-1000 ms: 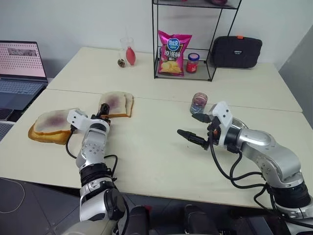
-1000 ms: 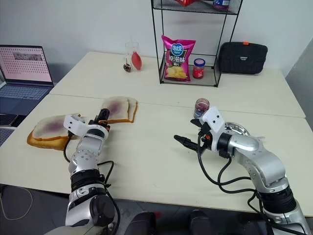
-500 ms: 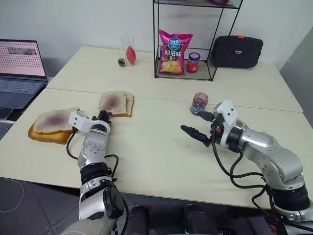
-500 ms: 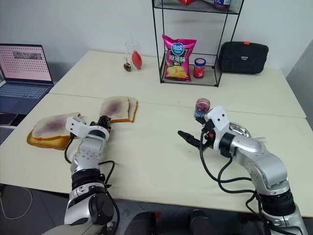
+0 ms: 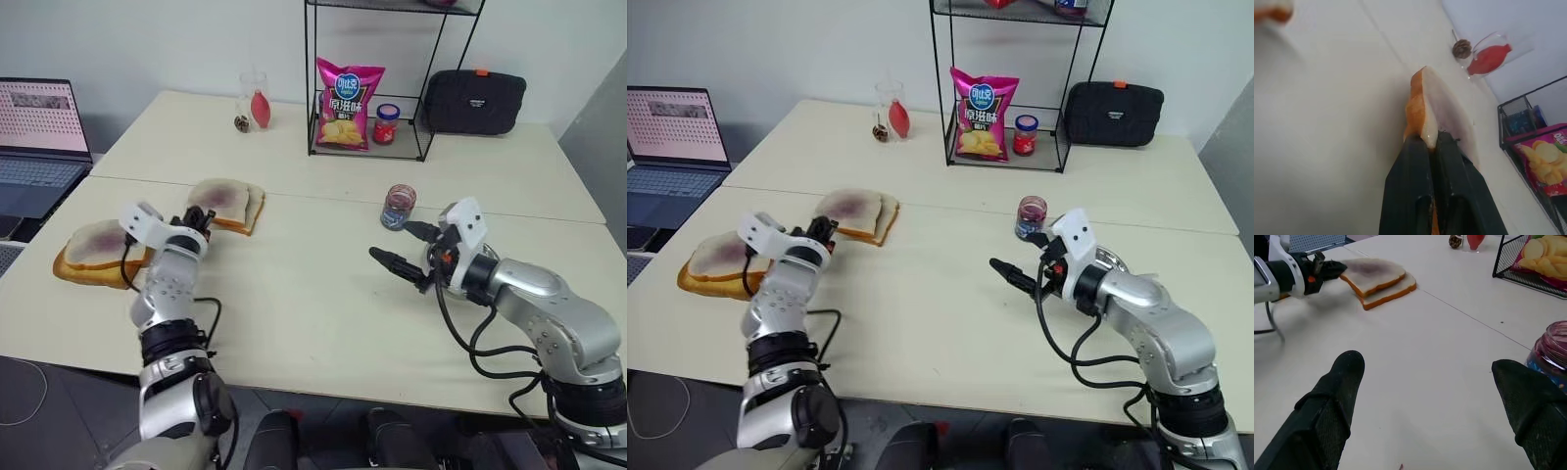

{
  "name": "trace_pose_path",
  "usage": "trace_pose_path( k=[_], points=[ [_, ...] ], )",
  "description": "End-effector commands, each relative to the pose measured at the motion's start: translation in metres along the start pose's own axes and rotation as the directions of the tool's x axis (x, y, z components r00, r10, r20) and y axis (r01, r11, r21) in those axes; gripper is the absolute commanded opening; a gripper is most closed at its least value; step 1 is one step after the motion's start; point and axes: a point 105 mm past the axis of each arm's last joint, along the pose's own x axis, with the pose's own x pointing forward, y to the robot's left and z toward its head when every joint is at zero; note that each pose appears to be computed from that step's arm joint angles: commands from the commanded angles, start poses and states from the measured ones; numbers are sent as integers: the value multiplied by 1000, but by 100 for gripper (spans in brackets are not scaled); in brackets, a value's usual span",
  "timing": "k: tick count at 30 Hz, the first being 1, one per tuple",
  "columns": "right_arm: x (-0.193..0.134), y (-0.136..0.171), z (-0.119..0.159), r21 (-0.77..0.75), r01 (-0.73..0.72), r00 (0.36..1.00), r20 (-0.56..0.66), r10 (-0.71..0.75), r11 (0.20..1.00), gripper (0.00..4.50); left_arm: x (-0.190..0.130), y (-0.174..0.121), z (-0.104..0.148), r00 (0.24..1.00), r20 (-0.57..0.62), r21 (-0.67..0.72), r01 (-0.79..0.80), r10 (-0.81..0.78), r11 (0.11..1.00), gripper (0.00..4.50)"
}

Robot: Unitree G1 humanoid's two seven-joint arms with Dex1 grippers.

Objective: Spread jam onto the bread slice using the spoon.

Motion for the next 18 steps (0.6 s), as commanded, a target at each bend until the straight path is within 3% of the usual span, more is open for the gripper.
trace_pose_path(
  k=[1, 6, 10, 14, 18],
  points=[
    [-20, 8, 20, -38, -28, 999, 31, 29, 999, 450, 0, -77, 48, 954, 30, 133, 291, -297, 947, 4],
    [-27, 12, 21, -9, -57, 998, 15, 57, 998, 450, -3, -121, 50, 877, -120, 287, 480, -466, 829, 4],
    [-28, 10, 22, -6, -35, 999, 14, 35, 999, 450, -8, -144, 44, 815, -191, 274, 580, -547, 768, 4],
    [-28, 11, 22, -3, -19, 1000, 18, 19, 1000, 450, -1, -139, 46, 835, -146, 177, 550, -530, 817, 4],
    [-28, 13, 19, 12, 8, 1000, 24, -8, 1000, 450, 12, -91, 40, 933, -59, 42, 358, -355, 933, 4]
  ],
)
